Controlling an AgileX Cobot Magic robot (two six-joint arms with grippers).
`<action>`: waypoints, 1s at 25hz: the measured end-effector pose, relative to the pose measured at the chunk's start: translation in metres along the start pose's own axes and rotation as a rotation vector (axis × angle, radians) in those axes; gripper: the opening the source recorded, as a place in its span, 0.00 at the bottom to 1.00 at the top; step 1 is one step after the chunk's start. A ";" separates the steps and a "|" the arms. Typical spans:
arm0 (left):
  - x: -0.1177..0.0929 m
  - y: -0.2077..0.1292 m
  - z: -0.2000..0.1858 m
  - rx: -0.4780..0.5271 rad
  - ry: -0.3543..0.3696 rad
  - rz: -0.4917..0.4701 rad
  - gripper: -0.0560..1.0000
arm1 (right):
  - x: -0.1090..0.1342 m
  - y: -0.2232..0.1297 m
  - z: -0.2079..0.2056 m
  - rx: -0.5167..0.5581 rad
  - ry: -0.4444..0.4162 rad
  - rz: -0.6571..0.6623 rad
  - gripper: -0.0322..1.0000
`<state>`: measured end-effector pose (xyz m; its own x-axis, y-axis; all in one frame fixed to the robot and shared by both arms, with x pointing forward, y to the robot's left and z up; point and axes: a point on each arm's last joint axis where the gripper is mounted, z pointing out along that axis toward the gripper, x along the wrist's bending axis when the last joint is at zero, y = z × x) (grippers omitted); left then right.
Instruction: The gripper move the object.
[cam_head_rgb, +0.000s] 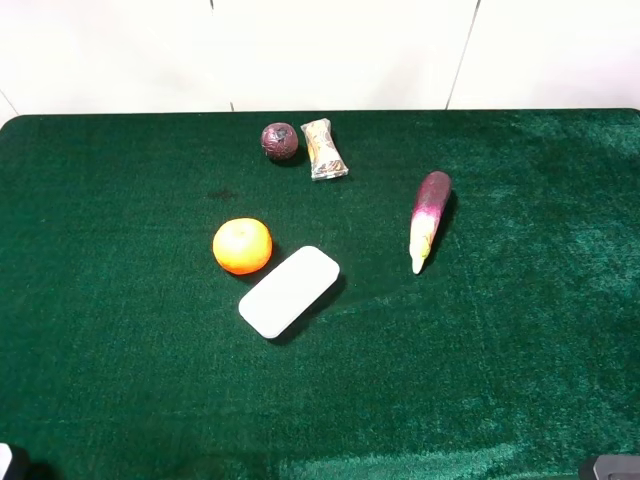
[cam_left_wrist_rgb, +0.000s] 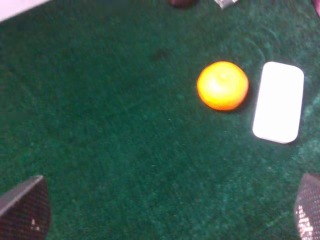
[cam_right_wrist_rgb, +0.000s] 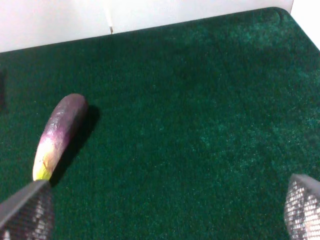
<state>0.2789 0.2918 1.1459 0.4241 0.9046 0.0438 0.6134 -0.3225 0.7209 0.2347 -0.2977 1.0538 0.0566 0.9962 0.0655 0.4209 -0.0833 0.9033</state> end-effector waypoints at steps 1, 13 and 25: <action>0.002 -0.007 -0.002 -0.014 0.007 -0.007 0.99 | 0.000 0.000 0.000 0.000 0.000 0.000 0.70; 0.010 -0.078 -0.008 -0.120 0.299 -0.247 0.99 | 0.000 0.000 0.000 0.000 0.000 0.000 0.70; -0.009 -0.114 0.029 -0.144 0.297 -0.330 0.99 | 0.000 0.000 0.000 0.000 0.000 0.000 0.70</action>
<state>0.2250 0.3119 1.0433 -0.0002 0.9997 -0.0234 0.5762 0.0192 0.8171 0.2347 -0.2977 1.0538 0.0566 0.9962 0.0655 0.4209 -0.0833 0.9033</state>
